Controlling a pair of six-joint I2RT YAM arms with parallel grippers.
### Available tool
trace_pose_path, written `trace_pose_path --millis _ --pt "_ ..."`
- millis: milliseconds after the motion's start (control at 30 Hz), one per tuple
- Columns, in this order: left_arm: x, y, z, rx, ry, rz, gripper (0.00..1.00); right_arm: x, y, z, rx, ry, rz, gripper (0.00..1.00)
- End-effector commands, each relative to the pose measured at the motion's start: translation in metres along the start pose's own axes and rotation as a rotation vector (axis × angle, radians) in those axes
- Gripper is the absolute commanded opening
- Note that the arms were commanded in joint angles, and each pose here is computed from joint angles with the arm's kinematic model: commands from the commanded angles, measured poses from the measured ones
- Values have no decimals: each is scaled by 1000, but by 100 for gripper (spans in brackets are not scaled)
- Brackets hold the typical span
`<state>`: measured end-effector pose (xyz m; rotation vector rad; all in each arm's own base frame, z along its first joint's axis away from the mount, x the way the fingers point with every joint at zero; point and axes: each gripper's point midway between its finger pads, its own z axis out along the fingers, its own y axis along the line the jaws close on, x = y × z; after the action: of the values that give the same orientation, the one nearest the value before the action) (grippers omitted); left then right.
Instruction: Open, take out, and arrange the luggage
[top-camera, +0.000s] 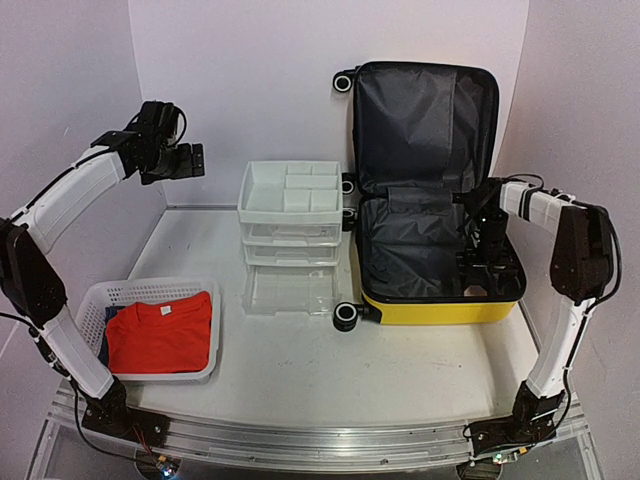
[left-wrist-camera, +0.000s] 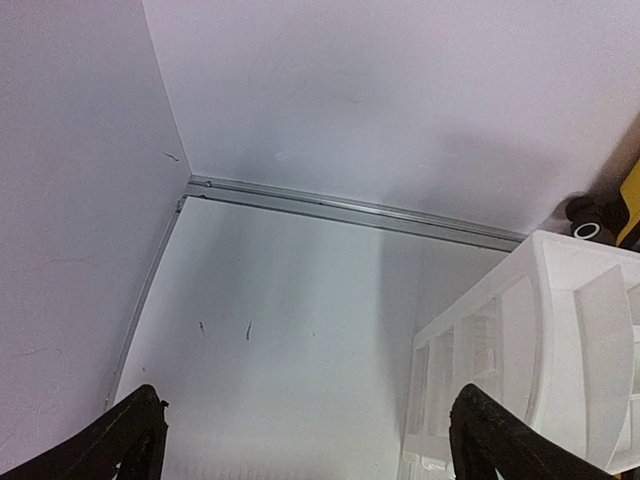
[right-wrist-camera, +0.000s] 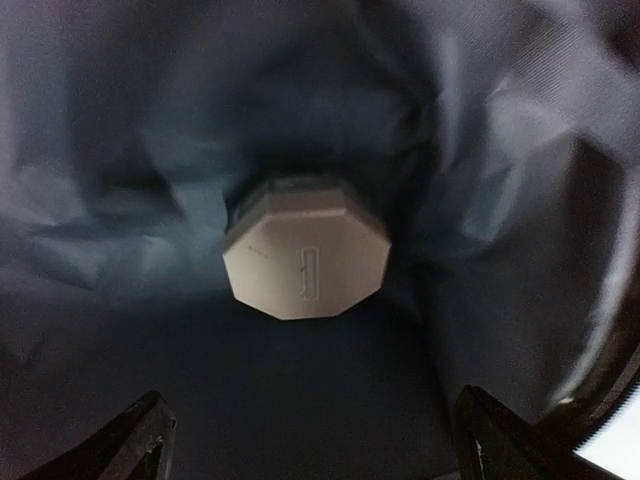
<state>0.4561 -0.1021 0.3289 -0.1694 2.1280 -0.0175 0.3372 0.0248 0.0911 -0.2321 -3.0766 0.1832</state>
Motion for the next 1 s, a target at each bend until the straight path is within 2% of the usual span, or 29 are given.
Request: trace_pose_path --millis 0,267,400,533,667,833,967 --pt "-16 -5 -5 21 -21 -31 99 9 5 17 10 81 23 98" --pt "-17 -9 -19 73 -22 -66 98 -22 -1 39 89 29 20 94" --pt "-16 -9 -27 93 -22 -81 98 -27 2 56 95 35 18 87" --pt "-20 -8 -38 113 -38 -113 98 -33 4 52 82 3 4 74" --pt "-22 -12 -49 159 -41 -147 97 -33 4 45 66 -21 -25 52" --pt "-23 -23 -65 247 -33 -171 96 -24 7 6 -10 -92 -43 38" --pt "-21 -27 -79 305 -25 -187 95 -15 8 -44 -92 -216 -58 35"
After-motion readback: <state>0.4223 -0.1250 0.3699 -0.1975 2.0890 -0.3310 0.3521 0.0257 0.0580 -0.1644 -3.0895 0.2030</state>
